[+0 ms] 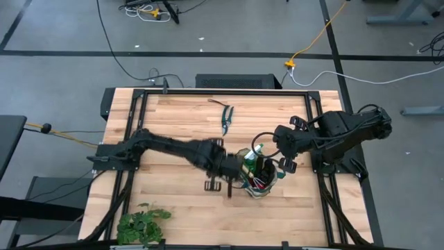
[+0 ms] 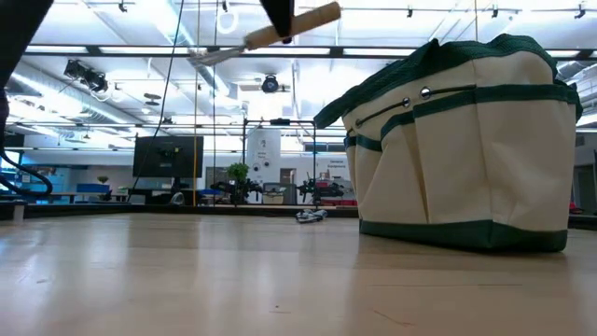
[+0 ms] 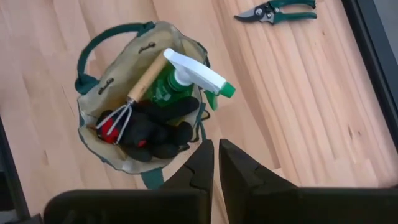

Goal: Pick & Place Garden tools in Gardening bag
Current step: Put the brown hand rake into the green gardening bag

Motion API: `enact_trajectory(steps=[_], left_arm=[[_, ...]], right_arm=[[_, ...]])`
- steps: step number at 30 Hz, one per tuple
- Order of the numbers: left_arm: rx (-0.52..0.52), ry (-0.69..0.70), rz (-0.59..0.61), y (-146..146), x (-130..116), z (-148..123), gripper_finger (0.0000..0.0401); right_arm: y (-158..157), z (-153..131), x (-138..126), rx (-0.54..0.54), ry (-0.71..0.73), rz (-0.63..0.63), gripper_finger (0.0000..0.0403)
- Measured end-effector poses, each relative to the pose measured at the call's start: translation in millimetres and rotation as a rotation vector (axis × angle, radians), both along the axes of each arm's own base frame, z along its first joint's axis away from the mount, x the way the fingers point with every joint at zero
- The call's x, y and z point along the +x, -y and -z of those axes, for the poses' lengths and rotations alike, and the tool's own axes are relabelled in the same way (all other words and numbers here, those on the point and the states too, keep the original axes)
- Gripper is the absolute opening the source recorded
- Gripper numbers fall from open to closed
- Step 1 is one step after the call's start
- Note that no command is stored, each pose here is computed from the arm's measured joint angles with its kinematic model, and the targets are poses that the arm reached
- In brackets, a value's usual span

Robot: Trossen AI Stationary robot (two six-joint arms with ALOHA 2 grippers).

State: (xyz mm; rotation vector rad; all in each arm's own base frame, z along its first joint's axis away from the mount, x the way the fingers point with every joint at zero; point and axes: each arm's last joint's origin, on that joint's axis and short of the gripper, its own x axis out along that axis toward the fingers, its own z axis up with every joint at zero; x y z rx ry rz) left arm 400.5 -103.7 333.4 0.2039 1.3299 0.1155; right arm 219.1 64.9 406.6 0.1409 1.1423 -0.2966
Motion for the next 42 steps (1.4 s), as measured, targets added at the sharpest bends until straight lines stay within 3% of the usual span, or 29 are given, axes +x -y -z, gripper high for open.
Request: enact_trajectory(steps=[6, 12, 17, 22, 27, 42], left_arm=[[-0.086, 0.006, -0.024, -26, 8, -2, 0.0072], [-0.094, 0.046, 0.006, -33, 14, -3, 0.0072], [-0.219, 0.224, 0.117, -28, 32, -10, 0.0072], [-0.246, 0.352, 0.165, -31, 40, -22, 0.0072], [-0.258, 0.497, 0.155, -41, 33, -50, 0.0072], [-0.308, 0.625, 0.248, -41, 58, -43, 0.0072]], right_arm=[[1, 0, -1, -0.002, -0.011, 0.014, 0.0029], [1, 1, -1, -0.007, -0.015, 0.007, 0.0029], [1, 1, -1, -0.012, -0.016, -0.006, 0.0029], [1, 0, -2, -0.012, -0.015, -0.005, 0.0029], [1, 0, -3, -0.019, -0.015, -0.022, 0.0029], [5, -9, -15, 0.024, 0.034, 0.020, 0.0029]])
